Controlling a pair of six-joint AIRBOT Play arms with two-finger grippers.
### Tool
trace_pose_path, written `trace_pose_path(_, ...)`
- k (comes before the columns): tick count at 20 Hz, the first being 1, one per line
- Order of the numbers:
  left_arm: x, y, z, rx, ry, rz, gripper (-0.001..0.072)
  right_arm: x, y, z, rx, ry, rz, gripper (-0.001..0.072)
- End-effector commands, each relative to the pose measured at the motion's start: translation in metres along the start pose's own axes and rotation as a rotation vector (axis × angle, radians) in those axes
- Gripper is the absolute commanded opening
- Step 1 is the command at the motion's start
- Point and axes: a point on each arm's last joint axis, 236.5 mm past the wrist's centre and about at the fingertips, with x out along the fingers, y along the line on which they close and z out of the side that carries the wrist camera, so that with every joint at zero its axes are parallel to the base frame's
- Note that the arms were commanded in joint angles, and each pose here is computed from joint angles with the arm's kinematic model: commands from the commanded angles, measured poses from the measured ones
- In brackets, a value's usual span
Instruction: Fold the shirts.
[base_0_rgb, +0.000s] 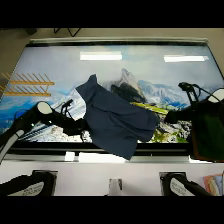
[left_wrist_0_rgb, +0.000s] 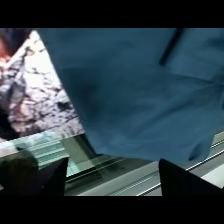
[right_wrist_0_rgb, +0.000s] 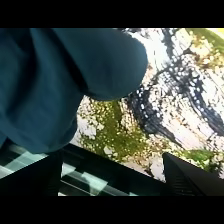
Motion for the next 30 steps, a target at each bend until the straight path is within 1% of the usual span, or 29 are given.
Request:
trace_pose_path(1,0.036,-0.004,-0.010,-0.056,-0.041,-0.037,0.0678,0.015,0.031,-0.016,-0.071,0.081,0.083,0.0680)
trace_pose_path(4,0.055,-0.001,-0.014,-0.064,-0.019,-0.008,0.0671,0.031,0.053,-0.027,-0.121,0.137,0.118,0.0697)
trace_pose_path(7,0.061,0.004,-0.013,-0.080,-0.015,0.002,0.0660,0.043,0.069,-0.038,-0.138,0.173,0.158,0.0699)
trace_pose_path(8,0.062,0.005,-0.010,-0.102,-0.027,0.004,0.0579,0.047,0.073,-0.041,-0.142,0.181,0.168,0.0699)
trace_pose_path(10,0.064,0.004,-0.003,-0.133,-0.054,-0.005,0.0391,0.056,0.080,-0.044,-0.153,0.187,0.169,0.0699)
trace_pose_path(11,0.064,-0.001,-0.001,-0.120,-0.062,-0.022,0.0229,0.061,0.081,-0.044,-0.146,0.184,0.162,0.0699)
trace_pose_path(12,0.064,-0.006,0.000,-0.094,-0.065,-0.042,0.0033,0.067,0.083,-0.043,-0.132,0.176,0.155,0.0699)
trace_pose_path(14,0.059,-0.017,0.002,-0.019,-0.080,-0.078,0.0032,0.079,0.088,-0.039,-0.103,0.145,0.149,0.0698)
trace_pose_path(17,0.050,-0.026,0.004,0.006,-0.105,-0.093,0.0032,0.095,0.094,-0.030,-0.076,0.093,0.122,0.0683)
trace_pose_path(18,0.047,-0.029,0.004,0.014,-0.114,-0.098,0.0032,0.100,0.093,-0.029,-0.055,0.085,0.109,0.0664)
trace_pose_path(19,0.044,-0.031,0.005,0.019,-0.124,-0.102,0.0032,0.105,0.092,-0.030,-0.024,0.093,0.102,0.0547)
trace_pose_path(20,0.042,-0.033,0.007,0.027,-0.136,-0.104,0.0032,0.108,0.092,-0.031,0.009,0.105,0.109,0.0158)
trace_pose_path(21,0.039,-0.033,0.008,0.040,-0.146,-0.101,0.0031,0.108,0.095,-0.032,0.028,0.115,0.120,0.0025)
trace_pose_path(22,0.034,-0.032,0.010,0.060,-0.158,-0.089,0.0031,0.103,0.100,-0.032,-0.006,0.121,0.140,0.0029)
trace_pose_path(24,0.010,-0.032,0.024,0.127,-0.213,-0.059,0.0030,0.075,0.108,-0.016,-0.145,0.097,0.155,0.0029)
trace_pose_path(26,-0.056,-0.054,0.058,0.236,-0.382,-0.052,0.0030,0.016,0.109,0.032,-0.289,-0.051,0.071,0.0028)
trace_pose_path(28,-0.173,-0.117,0.084,0.434,-0.680,-0.092,0.0030,-0.088,0.118,0.102,-0.404,-0.360,-0.086,0.0028)
trace_pose_path(29,-0.248,-0.162,0.077,0.564,-0.862,-0.121,0.0030,-0.161,0.132,0.135,-0.454,-0.573,-0.177,0.0028)
trace_pose_path(30,-0.326,-0.207,0.054,0.700,-1.052,-0.144,0.0030,-0.237,0.148,0.155,-0.490,-0.789,-0.262,0.0029)
